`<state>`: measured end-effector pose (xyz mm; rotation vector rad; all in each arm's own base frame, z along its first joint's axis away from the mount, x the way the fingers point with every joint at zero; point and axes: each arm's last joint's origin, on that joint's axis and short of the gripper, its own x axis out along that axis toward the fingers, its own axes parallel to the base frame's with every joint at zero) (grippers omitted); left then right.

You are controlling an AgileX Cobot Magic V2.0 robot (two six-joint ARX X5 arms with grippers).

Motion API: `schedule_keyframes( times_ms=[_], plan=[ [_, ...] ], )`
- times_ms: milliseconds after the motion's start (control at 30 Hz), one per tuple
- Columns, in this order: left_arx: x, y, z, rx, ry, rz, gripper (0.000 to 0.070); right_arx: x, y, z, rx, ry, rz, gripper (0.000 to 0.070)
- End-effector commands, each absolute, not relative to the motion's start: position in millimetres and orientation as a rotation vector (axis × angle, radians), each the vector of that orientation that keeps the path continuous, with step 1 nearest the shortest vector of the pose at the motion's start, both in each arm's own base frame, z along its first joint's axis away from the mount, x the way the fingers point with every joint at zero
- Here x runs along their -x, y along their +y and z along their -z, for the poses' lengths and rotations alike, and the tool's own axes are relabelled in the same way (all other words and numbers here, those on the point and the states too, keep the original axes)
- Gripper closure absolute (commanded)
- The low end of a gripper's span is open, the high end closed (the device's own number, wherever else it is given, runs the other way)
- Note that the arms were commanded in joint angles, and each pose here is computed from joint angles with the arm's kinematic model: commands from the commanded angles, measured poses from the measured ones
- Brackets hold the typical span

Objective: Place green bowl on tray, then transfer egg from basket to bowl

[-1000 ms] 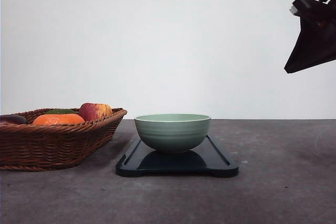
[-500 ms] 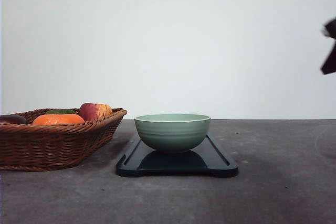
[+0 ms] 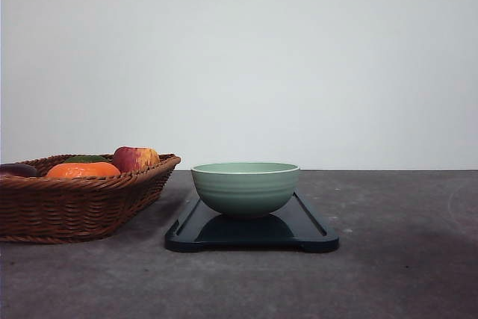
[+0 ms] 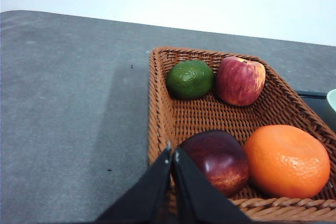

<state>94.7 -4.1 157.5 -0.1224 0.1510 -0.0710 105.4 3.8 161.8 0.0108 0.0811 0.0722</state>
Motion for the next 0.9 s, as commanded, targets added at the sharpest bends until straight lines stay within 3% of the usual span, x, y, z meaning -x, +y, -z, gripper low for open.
schedule_keyframes(
  times_ms=[0, 867],
  plan=[
    [-96.0, -3.9, -152.3, 0.123, 0.155, 0.067, 0.07, -103.4, 3.6, -160.8, -0.039, 0.077, -0.069, 0.0689],
    [-95.9, -3.9, -152.4, 0.123, 0.155, 0.067, 0.07, -97.0, 3.6, -162.9, -0.045, 0.039, -0.072, 0.0689]
  ],
)
